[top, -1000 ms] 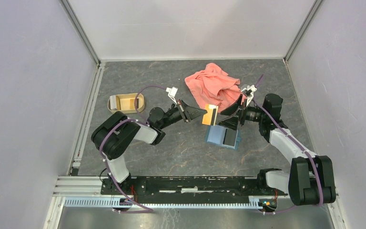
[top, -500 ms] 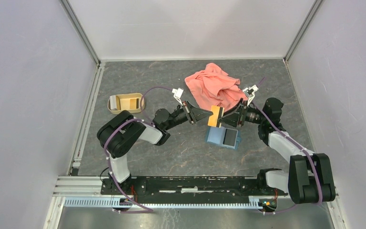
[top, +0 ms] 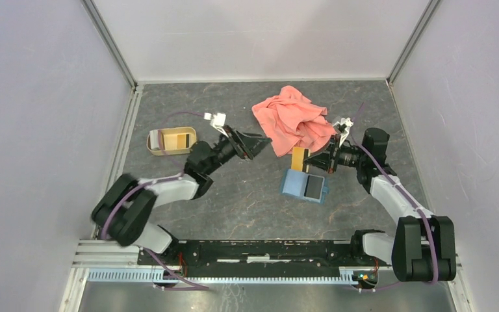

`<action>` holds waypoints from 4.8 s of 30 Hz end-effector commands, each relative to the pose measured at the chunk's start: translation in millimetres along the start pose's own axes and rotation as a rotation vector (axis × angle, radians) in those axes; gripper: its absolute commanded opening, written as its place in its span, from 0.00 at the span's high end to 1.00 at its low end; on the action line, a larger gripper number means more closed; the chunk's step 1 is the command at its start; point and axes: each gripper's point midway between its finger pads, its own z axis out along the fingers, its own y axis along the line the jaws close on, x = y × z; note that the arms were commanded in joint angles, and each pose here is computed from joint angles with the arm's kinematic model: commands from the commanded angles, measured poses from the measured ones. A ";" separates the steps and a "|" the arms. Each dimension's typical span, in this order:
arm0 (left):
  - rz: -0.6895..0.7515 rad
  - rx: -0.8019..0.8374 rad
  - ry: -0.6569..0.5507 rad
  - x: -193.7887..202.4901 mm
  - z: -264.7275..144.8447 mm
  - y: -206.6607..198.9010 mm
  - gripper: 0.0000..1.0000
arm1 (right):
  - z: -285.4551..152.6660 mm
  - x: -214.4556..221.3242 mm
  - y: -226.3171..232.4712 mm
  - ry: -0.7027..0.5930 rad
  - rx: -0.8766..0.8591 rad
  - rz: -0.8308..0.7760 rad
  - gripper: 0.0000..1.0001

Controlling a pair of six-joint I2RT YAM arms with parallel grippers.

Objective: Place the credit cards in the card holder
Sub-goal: Insert the credit card into the card holder.

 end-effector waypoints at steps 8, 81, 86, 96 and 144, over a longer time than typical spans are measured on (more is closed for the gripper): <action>0.330 -0.265 0.183 4.2 -53.2 35.7 0.04 | -24.5 56.5 -5.4 0.207 0.016 0.096 1.00; 0.034 -0.633 0.617 225.4 -35.9 89.7 0.57 | -54.4 136.6 -71.1 0.002 0.546 0.861 1.00; 0.028 -0.641 0.620 228.2 -37.6 92.3 0.57 | -58.3 146.2 -72.1 0.041 0.578 0.857 1.00; 0.029 -0.643 0.628 230.9 -38.5 94.5 0.57 | -60.3 158.2 -69.7 0.117 0.568 0.849 1.00; 0.030 -0.604 0.669 237.7 -28.6 90.8 0.57 | -30.1 157.9 -80.1 0.306 0.415 0.869 0.92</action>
